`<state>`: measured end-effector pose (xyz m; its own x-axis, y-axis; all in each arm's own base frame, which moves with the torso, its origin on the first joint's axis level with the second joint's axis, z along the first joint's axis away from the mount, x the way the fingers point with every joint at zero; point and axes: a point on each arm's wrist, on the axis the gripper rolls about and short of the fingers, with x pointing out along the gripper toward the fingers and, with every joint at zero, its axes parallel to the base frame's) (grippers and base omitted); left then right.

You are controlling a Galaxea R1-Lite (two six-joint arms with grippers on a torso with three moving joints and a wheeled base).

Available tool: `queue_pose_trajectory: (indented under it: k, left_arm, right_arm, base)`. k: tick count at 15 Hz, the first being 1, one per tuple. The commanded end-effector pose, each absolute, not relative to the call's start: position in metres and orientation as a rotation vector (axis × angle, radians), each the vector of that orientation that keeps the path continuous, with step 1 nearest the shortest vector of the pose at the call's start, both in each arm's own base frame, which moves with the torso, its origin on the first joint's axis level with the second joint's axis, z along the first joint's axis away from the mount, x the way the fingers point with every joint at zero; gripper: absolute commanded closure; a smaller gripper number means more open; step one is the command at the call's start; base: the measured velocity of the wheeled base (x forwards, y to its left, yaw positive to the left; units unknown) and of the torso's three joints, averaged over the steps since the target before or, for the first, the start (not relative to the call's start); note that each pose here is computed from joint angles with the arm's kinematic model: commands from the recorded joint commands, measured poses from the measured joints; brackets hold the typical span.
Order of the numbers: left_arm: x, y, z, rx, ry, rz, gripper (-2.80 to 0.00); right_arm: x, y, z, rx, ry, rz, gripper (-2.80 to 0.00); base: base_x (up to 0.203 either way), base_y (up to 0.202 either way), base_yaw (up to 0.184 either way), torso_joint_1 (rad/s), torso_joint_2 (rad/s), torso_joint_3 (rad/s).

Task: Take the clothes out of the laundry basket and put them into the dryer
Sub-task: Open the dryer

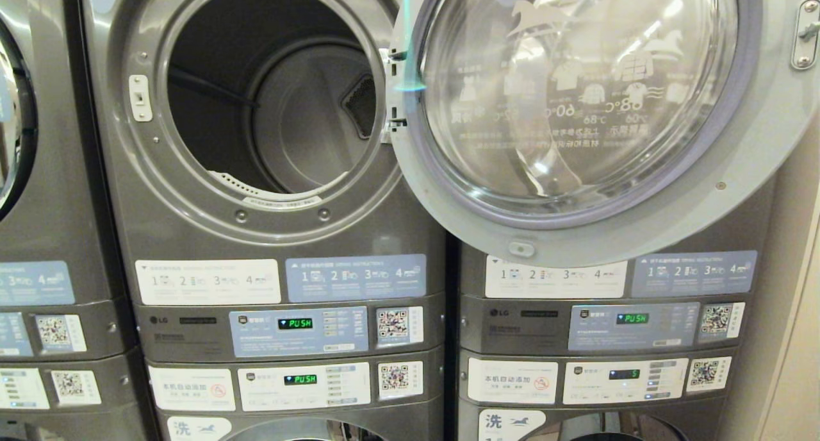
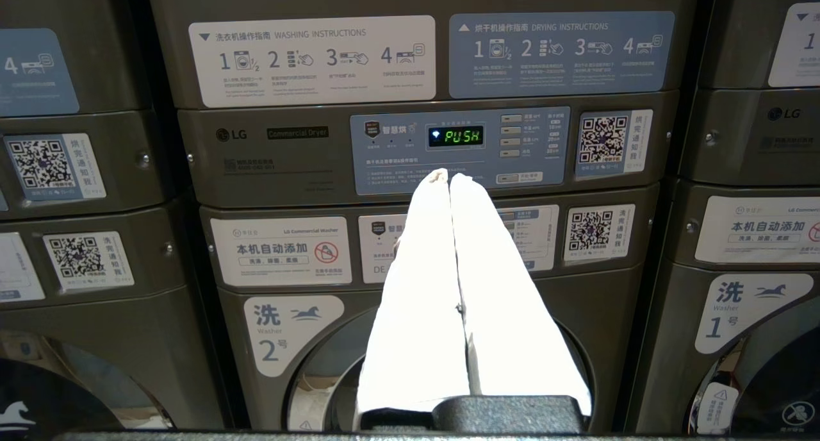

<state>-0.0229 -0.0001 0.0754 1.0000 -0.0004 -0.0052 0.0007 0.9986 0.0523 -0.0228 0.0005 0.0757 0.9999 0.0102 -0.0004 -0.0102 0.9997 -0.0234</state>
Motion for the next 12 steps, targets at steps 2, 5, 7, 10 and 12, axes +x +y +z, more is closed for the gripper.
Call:
queue_pose_trajectory:
  k: [2,5,7,10,12]
  left_arm:
    - [-0.0229,-0.0001,0.0753,0.052,0.005,0.0,0.0]
    - [-0.0229,-0.0001,0.0753,0.052,0.005,0.0,0.0]
    - [-0.0229,-0.0001,0.0753,0.052,0.005,0.0,0.0]
    - [-0.0229,-0.0001,0.0753,0.054,0.005,0.0,0.0]
    - [-0.0229,-0.0001,0.0753,0.052,0.005,0.0,0.0]
  right_arm:
    - [-0.0228,0.0005,0.0759,-0.024,0.0,0.011,-2.8]
    - [-0.0228,0.0005,0.0759,-0.024,0.0,0.011,-2.8]
    - [-0.0228,0.0005,0.0759,-0.023,0.0,0.011,-2.8]
    - [-0.0228,0.0005,0.0758,-0.024,0.0,0.011,-2.8]
    - [-0.0228,0.0005,0.0759,-0.025,0.0,0.011,-2.8]
  base:
    - [0.0,0.0,0.0,0.0,0.0,0.0]
    - [0.0,0.0,0.0,0.0,0.0,0.0]
    - [0.0,0.0,0.0,0.0,0.0,0.0]
    - [0.0,0.0,0.0,0.0,0.0,0.0]
    - [0.0,0.0,0.0,0.0,0.0,0.0]
